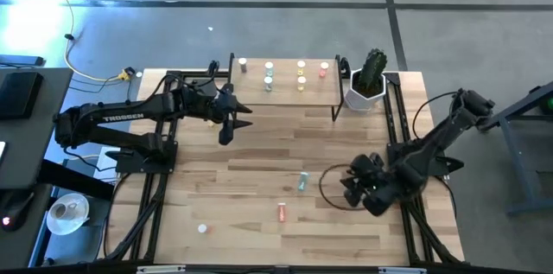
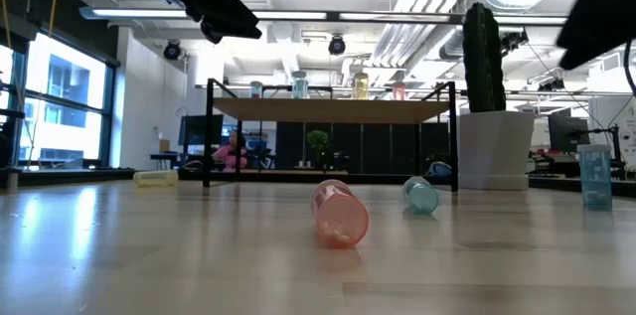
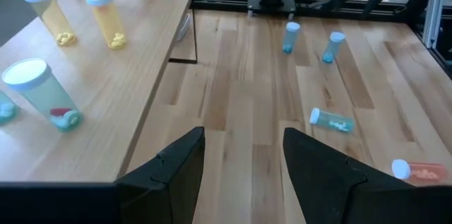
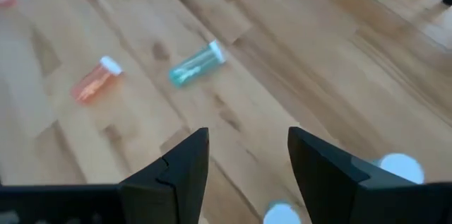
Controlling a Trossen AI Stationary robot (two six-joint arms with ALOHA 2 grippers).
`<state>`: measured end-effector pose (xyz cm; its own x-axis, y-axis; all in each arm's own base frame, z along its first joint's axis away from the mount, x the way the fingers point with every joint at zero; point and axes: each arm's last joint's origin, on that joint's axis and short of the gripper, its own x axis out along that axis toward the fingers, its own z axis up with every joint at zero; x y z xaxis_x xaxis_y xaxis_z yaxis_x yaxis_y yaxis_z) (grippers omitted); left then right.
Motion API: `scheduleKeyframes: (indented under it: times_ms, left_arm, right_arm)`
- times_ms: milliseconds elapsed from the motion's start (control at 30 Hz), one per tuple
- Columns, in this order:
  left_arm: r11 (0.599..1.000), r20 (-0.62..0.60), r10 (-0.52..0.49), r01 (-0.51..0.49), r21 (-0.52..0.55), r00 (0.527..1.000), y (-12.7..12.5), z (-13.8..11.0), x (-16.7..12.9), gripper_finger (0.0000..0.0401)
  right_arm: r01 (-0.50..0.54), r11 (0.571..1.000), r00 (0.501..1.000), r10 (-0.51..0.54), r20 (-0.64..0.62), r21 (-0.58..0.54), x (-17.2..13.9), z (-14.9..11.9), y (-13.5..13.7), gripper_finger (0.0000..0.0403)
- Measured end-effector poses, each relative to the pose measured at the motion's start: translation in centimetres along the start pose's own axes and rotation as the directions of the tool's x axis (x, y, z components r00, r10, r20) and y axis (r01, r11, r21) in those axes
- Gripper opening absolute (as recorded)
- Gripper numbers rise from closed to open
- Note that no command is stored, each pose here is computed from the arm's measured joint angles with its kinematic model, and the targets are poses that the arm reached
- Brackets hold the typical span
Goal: Pick and place medicine bottles onto shelf by color
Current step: Put the bottom right blue pill bottle on the shelf aligned with the other blue pill bottles
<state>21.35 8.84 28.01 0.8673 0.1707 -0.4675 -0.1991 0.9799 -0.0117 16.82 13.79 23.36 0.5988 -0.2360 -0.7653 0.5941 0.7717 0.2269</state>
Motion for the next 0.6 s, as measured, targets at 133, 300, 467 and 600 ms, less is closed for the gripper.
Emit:
scheduleKeyframes:
  times_ms: [133,300,467,600]
  left_arm:
    - [1.000,-0.001,0.002,-0.002,0.012,1.000,0.0,0.0,0.0,0.0182]
    - [1.000,-0.001,0.002,-0.002,-0.002,1.000,0.0,0.0,0.0,0.0182]
    - [1.000,-0.001,0.002,-0.002,-0.012,1.000,0.0,0.0,0.0,0.0182]
    - [1.000,-0.001,0.002,-0.002,-0.012,1.000,0.0,0.0,0.0,0.0182]
  right_arm:
    - [-0.047,0.999,0.998,0.048,0.051,-0.023,-0.7,-2.0,0.0,0.0185]
    - [-0.096,0.995,0.994,0.097,0.047,-0.023,-1.3,-4.2,-0.4,0.0185]
    - [-0.104,0.994,0.994,0.105,0.032,-0.033,-0.9,-6.3,-1.6,0.0185]
    - [-0.111,0.993,0.994,0.111,0.013,-0.034,-0.5,-7.6,-2.5,0.0185]
